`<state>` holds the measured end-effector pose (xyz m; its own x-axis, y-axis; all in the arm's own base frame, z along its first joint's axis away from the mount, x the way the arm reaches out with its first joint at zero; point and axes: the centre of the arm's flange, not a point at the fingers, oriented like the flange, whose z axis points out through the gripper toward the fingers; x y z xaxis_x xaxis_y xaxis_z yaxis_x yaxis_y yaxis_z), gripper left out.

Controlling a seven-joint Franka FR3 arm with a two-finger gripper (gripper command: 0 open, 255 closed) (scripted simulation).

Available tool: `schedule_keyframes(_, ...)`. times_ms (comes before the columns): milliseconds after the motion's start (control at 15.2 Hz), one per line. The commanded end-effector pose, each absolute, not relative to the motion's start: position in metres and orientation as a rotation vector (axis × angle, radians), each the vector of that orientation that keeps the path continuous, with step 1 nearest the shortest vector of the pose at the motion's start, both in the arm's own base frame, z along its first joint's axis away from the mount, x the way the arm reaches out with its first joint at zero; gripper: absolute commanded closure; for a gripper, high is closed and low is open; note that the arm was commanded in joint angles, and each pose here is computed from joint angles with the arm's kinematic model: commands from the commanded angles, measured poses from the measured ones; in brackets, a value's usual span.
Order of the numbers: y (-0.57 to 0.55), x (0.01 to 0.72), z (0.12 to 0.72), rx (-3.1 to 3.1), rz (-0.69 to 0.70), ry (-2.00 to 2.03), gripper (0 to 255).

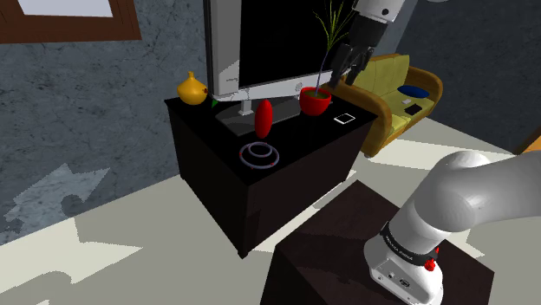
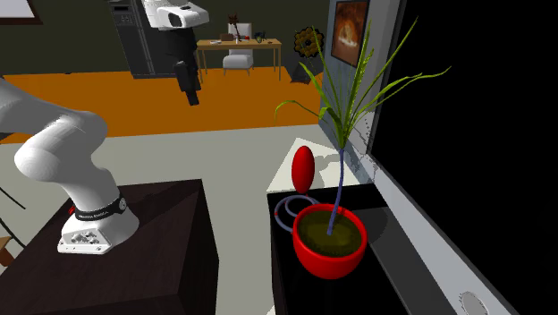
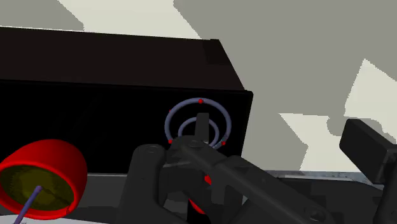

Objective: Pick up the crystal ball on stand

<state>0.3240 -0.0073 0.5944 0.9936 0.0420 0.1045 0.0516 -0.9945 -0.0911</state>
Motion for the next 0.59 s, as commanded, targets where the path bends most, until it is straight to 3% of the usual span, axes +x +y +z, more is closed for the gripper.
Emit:
schedule_keyframes(0, -0.007, 0.324, 0.594, -3.043, -0.157, -0.072, 0)
schedule_keyframes(528, 0.010, 0.388, 0.531, -3.109, -0.386, -0.067, 0)
